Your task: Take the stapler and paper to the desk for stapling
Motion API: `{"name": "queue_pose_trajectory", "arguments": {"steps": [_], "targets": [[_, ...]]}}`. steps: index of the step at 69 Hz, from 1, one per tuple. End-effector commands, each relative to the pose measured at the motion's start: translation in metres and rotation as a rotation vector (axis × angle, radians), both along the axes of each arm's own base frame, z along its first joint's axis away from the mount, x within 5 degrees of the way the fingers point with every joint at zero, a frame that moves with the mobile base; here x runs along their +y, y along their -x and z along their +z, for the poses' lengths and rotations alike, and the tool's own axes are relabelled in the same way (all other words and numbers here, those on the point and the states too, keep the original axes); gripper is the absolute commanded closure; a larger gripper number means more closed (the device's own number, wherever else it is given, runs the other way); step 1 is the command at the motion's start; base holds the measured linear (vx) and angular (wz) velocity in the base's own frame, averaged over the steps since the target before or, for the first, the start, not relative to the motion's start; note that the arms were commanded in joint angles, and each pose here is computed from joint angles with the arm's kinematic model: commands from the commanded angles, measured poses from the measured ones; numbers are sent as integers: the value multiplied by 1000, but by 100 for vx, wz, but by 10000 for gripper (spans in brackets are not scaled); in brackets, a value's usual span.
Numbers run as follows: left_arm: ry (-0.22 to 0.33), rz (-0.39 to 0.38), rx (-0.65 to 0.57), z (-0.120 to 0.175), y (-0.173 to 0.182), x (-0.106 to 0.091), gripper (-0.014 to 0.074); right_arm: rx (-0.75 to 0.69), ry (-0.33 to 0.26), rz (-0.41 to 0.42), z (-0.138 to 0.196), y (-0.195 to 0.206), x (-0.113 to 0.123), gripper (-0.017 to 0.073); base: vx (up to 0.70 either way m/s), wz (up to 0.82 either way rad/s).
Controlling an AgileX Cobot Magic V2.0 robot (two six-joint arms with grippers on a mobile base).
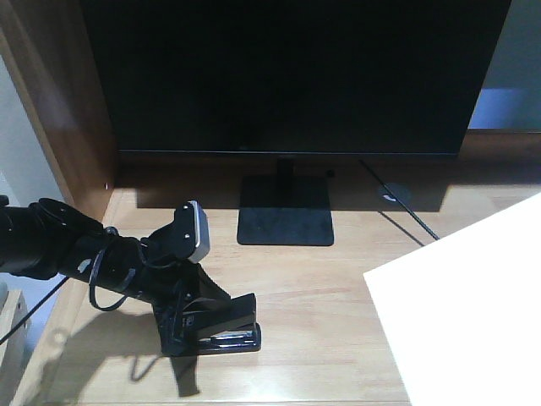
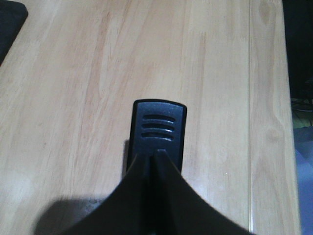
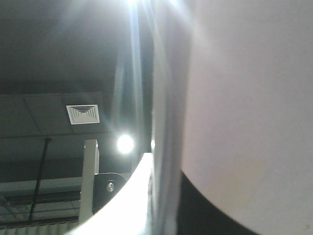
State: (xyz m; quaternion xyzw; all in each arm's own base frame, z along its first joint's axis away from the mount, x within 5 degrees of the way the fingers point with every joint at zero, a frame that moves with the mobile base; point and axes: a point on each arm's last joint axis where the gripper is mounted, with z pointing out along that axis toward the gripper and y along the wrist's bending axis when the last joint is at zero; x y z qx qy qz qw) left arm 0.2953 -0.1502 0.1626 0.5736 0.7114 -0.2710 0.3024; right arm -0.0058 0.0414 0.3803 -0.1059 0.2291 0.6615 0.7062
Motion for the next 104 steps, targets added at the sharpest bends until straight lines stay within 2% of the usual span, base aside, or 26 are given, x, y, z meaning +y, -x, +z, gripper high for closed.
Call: {"name": "queue_pose_trajectory", "arguments": {"steps": [1, 28, 37, 53, 71, 86, 104], "targets": [[69, 1, -29, 21, 0, -5, 600, -124, -8, 50, 9, 12, 0, 565, 0, 0], [69, 1, -29, 21, 0, -5, 600, -132, -11, 55, 9, 13, 0, 565, 0, 0], [69, 1, -29, 21, 0, -5, 600, -118, -36, 51, 10, 11, -2, 565, 0, 0], [69, 1, -29, 21, 0, -5, 600, 81, -92, -23, 9, -8, -8, 565, 0, 0], [69, 1, -29, 21, 0, -5, 600, 295, -121, -114, 3, -33, -13, 563, 0, 0], [69, 1, -29, 21, 0, -5, 600, 330, -106, -123, 1, -69, -13, 562, 0, 0], [69, 1, -29, 21, 0, -5, 600, 420, -103, -44, -15, -125, -10, 562, 0, 0]]}}
